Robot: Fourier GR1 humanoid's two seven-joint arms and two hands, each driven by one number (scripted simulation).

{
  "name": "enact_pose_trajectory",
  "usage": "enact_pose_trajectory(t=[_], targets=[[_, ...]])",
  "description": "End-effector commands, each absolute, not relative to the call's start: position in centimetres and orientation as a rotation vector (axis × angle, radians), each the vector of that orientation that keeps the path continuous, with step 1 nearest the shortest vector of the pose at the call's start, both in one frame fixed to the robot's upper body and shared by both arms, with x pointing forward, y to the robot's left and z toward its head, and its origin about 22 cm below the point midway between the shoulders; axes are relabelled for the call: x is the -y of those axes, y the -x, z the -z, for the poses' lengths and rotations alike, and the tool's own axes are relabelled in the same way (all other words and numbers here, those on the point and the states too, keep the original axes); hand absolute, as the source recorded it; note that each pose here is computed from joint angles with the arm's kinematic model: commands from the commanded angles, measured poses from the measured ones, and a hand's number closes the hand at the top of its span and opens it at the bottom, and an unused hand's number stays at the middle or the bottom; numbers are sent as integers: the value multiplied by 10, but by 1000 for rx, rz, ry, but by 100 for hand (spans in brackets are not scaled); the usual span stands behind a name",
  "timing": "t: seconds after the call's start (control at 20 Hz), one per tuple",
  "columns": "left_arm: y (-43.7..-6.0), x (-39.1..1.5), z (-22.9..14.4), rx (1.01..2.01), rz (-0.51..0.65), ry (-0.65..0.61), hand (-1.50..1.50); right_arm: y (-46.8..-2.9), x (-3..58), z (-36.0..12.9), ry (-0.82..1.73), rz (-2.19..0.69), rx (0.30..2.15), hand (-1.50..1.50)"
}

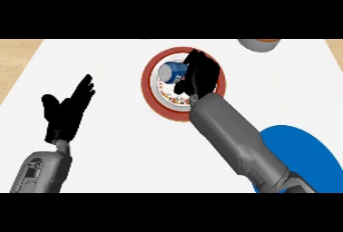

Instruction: Pick the can from the plate and place it in the plate

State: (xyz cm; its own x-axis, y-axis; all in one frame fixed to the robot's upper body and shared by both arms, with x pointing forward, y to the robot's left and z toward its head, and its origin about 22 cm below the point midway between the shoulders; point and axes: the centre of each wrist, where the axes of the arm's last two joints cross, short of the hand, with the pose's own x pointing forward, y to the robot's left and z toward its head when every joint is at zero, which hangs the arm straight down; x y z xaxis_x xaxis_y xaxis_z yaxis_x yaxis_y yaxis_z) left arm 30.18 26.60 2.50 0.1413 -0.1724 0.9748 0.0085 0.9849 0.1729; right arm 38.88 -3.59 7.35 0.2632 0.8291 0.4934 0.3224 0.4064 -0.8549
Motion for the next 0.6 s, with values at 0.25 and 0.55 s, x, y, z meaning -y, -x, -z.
enact_pose_trajectory(t=[0.25,0.55], targets=[[-310,-276,-30,1439,107,-145,0,-392,61,-36,954,-483,1386,-150],[-286,-286,-19,1409,103,-156,0,-389,35,-80,904,-360,1758,-150]])
